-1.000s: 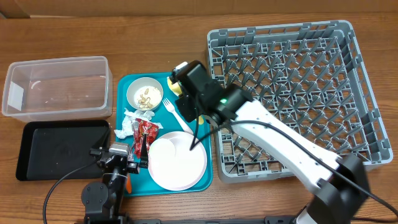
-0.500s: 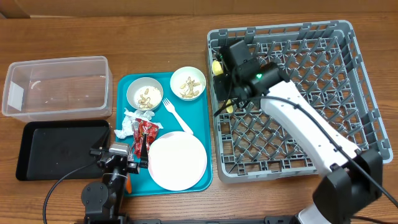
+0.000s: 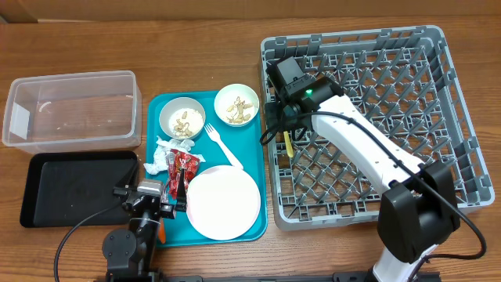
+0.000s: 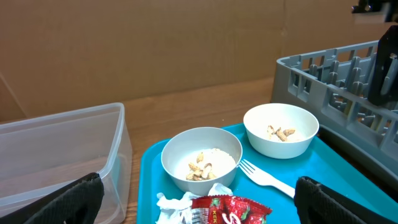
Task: Sort waste into correct bins and load items into the dishwasher rack
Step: 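Move the right gripper back over the white fork on the tray, then lower and close the right gripper on the white fork, then carry the fork into the grey rack and release it, then retract the right arm and reach the left gripper to the white cup, then grasp and lift the white cup with the left gripper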
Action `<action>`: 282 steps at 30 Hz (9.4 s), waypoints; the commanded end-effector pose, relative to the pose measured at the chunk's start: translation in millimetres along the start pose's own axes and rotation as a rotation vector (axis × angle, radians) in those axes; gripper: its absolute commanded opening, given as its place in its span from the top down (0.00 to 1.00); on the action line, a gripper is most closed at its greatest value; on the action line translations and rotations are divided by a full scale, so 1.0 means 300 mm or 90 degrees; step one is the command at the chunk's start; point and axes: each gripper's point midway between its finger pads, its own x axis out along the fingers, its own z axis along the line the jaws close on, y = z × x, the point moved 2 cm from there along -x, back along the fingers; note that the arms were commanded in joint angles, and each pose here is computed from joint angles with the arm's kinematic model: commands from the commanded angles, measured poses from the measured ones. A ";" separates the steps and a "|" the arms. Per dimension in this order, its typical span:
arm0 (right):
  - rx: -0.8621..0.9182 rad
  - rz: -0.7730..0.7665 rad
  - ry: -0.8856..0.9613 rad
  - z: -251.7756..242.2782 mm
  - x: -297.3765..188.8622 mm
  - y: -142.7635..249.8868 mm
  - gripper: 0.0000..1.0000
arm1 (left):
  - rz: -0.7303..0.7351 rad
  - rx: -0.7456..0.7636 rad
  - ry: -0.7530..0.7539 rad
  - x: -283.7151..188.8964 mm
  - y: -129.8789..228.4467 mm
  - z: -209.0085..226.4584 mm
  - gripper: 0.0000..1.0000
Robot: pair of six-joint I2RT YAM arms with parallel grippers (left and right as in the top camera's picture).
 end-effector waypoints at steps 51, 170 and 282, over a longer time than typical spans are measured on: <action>-0.187 0.011 -0.014 0.335 0.418 0.094 0.78 | -0.005 0.009 0.009 0.000 0.000 -0.009 0.00; -0.050 -0.045 -0.008 -0.036 -0.061 -0.032 0.85 | -0.006 0.009 0.009 0.000 0.000 -0.009 0.00; 0.055 -0.372 -0.215 0.058 -1.087 0.165 0.00 | 0.875 -0.218 -0.148 0.002 0.278 -0.214 0.71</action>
